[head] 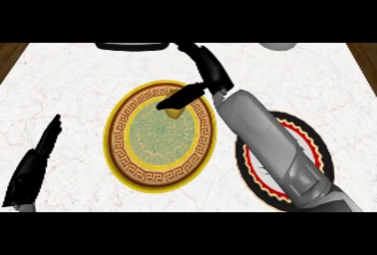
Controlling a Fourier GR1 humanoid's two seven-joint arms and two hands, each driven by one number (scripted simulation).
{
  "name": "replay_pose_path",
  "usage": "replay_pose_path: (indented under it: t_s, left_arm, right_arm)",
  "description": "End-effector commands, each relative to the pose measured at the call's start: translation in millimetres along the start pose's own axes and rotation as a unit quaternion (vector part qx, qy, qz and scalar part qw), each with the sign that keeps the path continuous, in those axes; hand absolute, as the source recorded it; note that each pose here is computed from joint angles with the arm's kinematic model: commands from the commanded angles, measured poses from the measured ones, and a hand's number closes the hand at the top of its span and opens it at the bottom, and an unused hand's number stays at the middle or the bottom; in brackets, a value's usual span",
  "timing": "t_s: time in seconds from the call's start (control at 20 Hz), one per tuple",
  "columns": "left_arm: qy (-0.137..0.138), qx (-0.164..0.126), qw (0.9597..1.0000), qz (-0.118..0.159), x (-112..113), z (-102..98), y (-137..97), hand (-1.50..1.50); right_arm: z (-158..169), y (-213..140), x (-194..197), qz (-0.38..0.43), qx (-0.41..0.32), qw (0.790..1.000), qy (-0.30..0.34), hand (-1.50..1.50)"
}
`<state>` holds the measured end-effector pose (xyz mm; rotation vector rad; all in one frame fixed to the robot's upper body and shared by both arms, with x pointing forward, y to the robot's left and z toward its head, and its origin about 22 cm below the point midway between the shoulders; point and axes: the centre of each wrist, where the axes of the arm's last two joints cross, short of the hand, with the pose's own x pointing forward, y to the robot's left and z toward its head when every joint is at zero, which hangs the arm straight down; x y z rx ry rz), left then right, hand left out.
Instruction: Pick the lemon from the plate and place it in the plate
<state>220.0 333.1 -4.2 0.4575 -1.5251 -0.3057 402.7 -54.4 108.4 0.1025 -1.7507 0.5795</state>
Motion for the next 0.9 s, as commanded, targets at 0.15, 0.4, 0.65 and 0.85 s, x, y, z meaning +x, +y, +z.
replay_pose_path:
  t_s: [0.15, 0.4, 0.65, 0.85]
  left_arm:
    - [-0.006, 0.006, 0.9999, -0.005, -12, 7, 18, 0.0]
    - [-0.003, -0.006, 1.0, 0.006, -5, -9, 13, 0.0]
    - [-0.012, -0.007, 0.9999, 0.0, 17, -15, -4, 0.0]
    - [-0.01, -0.011, 0.9999, 0.003, 10, -12, -7, 0.0]
  right_arm:
    - [15, -101, -41, -0.087, -0.033, 0.995, -0.035, -1.5]
    - [25, -147, -56, -0.072, -0.026, 0.995, -0.065, -1.5]
    - [44, -196, -68, -0.053, -0.032, 0.996, -0.069, -1.5]
    - [46, -205, -71, -0.055, -0.028, 0.996, -0.062, -1.5]
